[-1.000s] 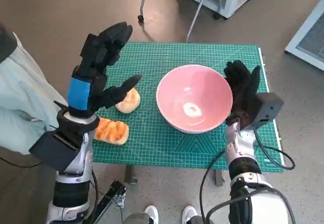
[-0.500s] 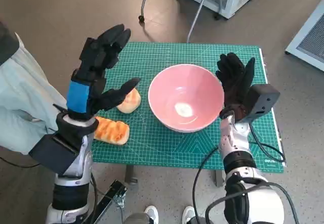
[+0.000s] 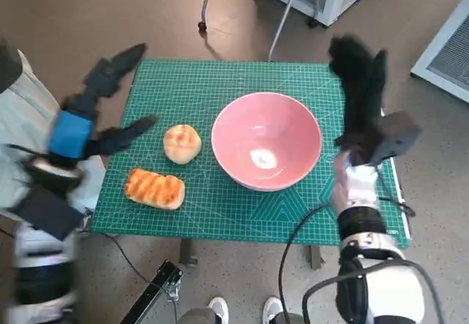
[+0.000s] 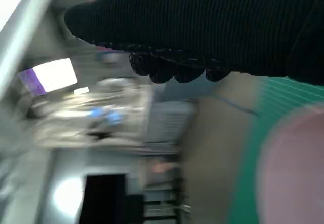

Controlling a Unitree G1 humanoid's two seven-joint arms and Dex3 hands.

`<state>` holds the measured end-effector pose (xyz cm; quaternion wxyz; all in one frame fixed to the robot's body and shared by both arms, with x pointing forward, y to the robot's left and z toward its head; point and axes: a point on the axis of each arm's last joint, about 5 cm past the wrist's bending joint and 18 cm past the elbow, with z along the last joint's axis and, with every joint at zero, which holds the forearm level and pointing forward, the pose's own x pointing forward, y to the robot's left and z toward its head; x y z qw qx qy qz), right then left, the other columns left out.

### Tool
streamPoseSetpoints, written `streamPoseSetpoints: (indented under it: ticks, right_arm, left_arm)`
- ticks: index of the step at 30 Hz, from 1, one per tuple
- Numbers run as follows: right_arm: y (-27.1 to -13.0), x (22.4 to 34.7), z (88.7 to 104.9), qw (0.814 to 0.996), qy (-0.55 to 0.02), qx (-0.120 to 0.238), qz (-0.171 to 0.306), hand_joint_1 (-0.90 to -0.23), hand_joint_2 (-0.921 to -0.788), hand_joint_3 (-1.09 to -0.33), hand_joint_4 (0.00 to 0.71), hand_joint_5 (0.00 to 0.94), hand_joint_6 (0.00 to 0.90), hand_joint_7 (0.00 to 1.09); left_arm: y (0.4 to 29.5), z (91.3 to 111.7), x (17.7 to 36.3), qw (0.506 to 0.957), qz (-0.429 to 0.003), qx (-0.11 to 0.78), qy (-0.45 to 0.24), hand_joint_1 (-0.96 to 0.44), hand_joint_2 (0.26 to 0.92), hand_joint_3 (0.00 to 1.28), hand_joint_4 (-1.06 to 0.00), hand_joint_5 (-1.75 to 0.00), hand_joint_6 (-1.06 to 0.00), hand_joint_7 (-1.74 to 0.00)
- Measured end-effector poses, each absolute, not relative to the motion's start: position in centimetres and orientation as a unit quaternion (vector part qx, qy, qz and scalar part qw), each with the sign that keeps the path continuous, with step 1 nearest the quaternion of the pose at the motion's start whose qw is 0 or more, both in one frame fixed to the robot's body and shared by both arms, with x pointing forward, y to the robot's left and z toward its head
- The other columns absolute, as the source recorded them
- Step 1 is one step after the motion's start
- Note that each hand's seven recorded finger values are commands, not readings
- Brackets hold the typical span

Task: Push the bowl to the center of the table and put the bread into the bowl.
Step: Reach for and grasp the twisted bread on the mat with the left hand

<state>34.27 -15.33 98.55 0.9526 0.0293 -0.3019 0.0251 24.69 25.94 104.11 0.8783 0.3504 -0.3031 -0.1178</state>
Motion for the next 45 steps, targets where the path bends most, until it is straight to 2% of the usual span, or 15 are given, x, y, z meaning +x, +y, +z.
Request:
streamPoseSetpoints:
  ticks: [4,9,14,22,32,45]
  right_arm:
    - [-15.2,34.1,100.2,0.926,-0.368,0.034,0.080,-0.671,-0.921,-0.768,0.351,0.006,0.095,0.77]
    - [-15.0,33.5,102.2,0.882,-0.446,0.033,0.150,-0.696,-0.921,-0.751,0.346,0.003,0.056,0.85]
    - [-15.0,32.5,102.9,0.856,-0.481,0.020,0.188,-0.698,-0.921,-0.754,0.338,0.000,0.032,0.91]
    - [-14.7,31.4,103.1,0.845,-0.495,0.013,0.204,-0.693,-0.921,-0.760,0.338,0.002,0.008,0.96]
    - [-14.1,31.0,103.3,0.842,-0.496,0.019,0.213,-0.689,-0.921,-0.768,0.348,0.008,-0.001,0.98]
    - [-13.9,31.1,103.2,0.845,-0.489,0.020,0.218,-0.714,-0.921,-0.768,0.355,0.015,-0.001,0.98]
  left_arm:
    - [26.9,105.0,24.1,0.863,-0.158,0.394,-0.273,-0.35,0.918,0.09,-0.38,0.00,-0.39,-0.13]
    - [28.0,106.1,23.1,0.853,-0.230,0.424,-0.199,-0.27,0.898,0.02,-0.32,0.00,-0.40,-0.10]
    - [28.4,107.2,22.3,0.838,-0.277,0.455,-0.121,-0.19,0.864,0.00,-0.30,0.00,-0.41,-0.08]
    - [27.8,107.9,21.3,0.801,-0.290,0.518,-0.077,-0.15,0.827,0.00,-0.28,0.00,-0.41,-0.06]
    - [26.7,105.9,21.3,0.765,-0.312,0.563,-0.033,-0.14,0.818,0.00,-0.27,0.00,-0.41,-0.05]
    - [25.1,103.7,22.4,0.721,-0.354,0.596,0.021,-0.14,0.817,0.00,-0.30,-0.01,-0.40,-0.03]
